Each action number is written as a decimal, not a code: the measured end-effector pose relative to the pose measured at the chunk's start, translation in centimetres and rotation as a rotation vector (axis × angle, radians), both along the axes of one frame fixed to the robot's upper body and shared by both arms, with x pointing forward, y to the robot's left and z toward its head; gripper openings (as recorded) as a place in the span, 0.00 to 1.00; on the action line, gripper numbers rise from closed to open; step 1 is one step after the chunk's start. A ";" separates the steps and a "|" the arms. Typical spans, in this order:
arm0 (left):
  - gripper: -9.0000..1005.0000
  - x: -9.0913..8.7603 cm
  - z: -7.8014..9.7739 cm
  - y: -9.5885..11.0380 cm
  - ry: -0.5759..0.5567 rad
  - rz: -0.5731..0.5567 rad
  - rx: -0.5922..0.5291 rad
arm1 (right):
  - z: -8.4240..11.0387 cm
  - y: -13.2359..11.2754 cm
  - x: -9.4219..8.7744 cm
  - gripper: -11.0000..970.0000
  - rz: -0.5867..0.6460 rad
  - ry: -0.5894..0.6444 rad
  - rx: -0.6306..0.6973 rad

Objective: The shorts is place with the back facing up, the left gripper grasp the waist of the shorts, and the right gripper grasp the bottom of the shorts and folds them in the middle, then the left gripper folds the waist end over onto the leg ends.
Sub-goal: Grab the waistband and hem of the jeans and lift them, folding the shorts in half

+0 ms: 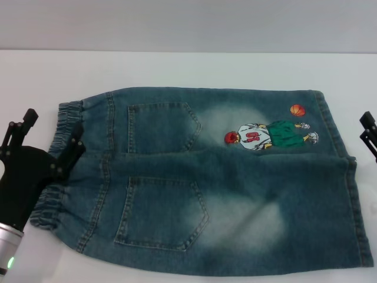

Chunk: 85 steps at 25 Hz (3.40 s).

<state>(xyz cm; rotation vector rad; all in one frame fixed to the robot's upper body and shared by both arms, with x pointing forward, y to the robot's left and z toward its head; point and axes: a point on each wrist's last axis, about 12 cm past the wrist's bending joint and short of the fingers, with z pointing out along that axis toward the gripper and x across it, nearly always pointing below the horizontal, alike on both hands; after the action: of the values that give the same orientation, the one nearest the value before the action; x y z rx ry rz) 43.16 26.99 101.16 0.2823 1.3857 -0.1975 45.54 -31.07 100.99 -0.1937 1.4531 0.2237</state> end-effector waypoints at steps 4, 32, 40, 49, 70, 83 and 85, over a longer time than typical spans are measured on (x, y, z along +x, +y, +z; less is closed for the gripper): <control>0.84 0.0 -0.1 0.0 0.008 -0.005 0.009 | 0.0 0.2 0.0 0.80 0.004 0.000 0.004; 0.83 4.5 3.0 0.0 0.295 -0.005 -0.091 | 6.3 -0.9 8.2 0.79 0.091 0.325 0.076; 0.83 6.3 8.6 -1.0 0.495 0.053 0.050 | 12.4 -0.1 9.2 0.79 0.046 0.406 0.078; 0.83 6.8 12.1 -1.1 0.812 0.104 0.153 | 17.0 1.5 9.1 0.79 0.002 0.647 -0.076; 0.82 4.3 12.1 2.5 1.133 0.192 0.188 | 18.3 0.3 6.1 0.79 -0.018 0.785 -0.164; 0.82 4.2 12.2 1.9 1.144 0.172 0.201 | 18.7 0.7 7.2 0.79 -0.015 0.771 -0.185; 0.82 4.1 12.1 1.8 1.158 0.166 0.206 | 18.9 0.8 7.2 0.79 -0.015 0.762 -0.185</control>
<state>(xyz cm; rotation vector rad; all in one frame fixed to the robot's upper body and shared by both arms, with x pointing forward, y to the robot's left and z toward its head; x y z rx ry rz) 47.24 28.75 113.25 0.2190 2.5754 -0.0670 52.75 -30.28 119.86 -0.2634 2.2348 0.1545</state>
